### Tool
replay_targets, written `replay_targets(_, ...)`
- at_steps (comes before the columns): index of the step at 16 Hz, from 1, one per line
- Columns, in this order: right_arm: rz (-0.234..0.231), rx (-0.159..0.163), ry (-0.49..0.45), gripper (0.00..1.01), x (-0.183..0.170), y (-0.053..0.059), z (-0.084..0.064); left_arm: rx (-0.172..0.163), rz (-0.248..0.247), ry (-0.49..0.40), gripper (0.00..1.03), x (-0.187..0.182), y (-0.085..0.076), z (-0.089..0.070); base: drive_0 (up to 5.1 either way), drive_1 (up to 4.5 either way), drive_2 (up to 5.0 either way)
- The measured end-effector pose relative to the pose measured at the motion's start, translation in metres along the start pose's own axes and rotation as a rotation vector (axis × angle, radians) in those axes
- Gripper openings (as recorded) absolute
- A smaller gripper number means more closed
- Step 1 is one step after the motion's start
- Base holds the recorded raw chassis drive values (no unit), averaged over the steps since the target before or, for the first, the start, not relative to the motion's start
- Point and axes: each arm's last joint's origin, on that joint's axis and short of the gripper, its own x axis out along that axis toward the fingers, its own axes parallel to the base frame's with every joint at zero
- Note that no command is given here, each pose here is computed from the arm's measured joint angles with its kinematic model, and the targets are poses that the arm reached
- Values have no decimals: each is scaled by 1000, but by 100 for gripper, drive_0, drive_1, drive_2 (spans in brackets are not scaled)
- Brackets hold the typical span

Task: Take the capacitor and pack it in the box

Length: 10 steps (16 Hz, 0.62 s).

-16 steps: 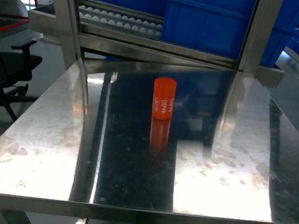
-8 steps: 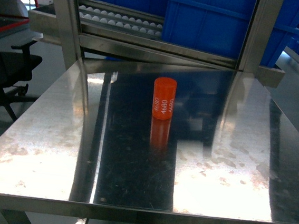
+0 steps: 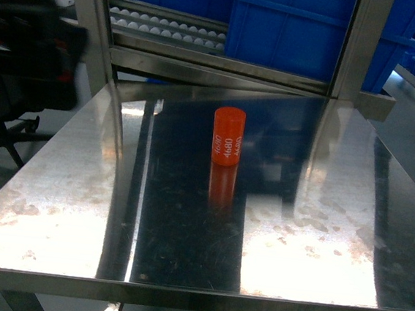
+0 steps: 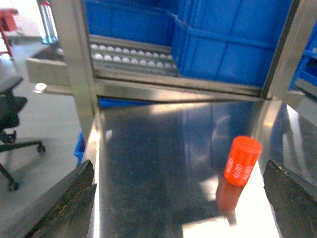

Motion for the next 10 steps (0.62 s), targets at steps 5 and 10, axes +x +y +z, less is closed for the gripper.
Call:
replay_targets(5, 0, 0, 0, 98, 0, 0, 0, 34, -104, 202, 98, 89, -55, -59, 0, 0, 0)
replay_targets(10, 0, 0, 0, 98, 0, 0, 0, 34, -149, 222, 98, 126, -83, -73, 0, 0, 0)
